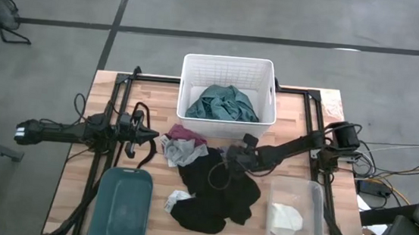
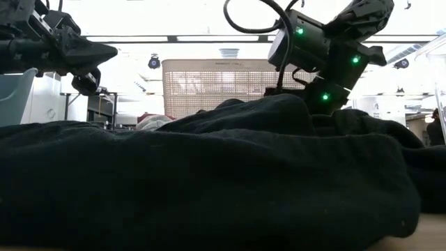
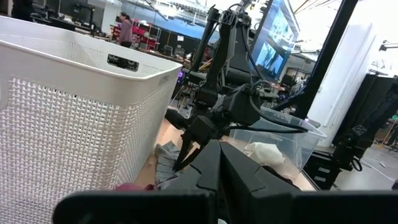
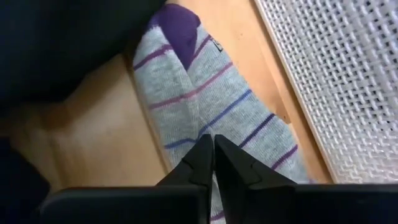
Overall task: Pick & Place Cloths
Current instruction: Put the gray sock into the transparent container
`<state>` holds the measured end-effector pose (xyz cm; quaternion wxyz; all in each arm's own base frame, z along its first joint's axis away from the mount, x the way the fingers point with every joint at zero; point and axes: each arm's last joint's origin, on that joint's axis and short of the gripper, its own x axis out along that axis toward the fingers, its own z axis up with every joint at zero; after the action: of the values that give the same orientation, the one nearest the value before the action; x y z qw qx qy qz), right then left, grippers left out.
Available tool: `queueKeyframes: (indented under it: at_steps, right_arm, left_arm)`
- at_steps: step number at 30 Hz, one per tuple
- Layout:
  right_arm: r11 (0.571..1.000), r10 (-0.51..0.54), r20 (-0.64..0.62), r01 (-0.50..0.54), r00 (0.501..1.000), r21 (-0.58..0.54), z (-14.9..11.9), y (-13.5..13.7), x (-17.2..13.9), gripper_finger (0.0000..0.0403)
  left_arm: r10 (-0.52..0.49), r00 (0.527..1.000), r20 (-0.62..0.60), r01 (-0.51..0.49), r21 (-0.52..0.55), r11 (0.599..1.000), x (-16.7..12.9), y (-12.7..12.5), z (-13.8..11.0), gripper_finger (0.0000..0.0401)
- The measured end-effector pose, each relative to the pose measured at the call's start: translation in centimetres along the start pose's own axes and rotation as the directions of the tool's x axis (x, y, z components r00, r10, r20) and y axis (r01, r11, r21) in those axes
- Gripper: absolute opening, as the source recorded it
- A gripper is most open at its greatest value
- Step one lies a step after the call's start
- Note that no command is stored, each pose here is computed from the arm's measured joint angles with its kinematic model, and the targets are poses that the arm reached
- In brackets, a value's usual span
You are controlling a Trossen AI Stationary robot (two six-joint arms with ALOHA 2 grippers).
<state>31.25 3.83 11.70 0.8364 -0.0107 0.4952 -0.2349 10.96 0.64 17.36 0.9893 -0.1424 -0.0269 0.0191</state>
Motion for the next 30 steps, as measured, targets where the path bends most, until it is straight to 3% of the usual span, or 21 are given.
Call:
queueKeyframes:
  at_steps: [7, 17, 30]
  right_arm:
    - [0.999, 0.043, 0.064, -0.042, 0.997, -0.015, 0.7, 0.1, -2.7, 0.0009]
    - [0.986, 0.166, 0.242, -0.155, 0.956, -0.067, 1.2, 0.1, -9.9, 0.0008]
    - [0.920, 0.389, 0.455, -0.364, 0.801, -0.147, -1.0, -3.0, -21.0, 0.0008]
  left_arm:
    - [0.000, 1.000, 0.000, 0.000, 0.000, 1.000, 0.0, 0.0, 0.0, 0.0011]
    - [0.000, 1.000, 0.001, 0.000, 0.000, 1.000, 0.0, 0.0, 0.0, 0.0011]
    - [0.001, 1.000, -0.003, -0.001, 0.000, 1.000, 0.0, 0.0, 0.0, 0.0011]
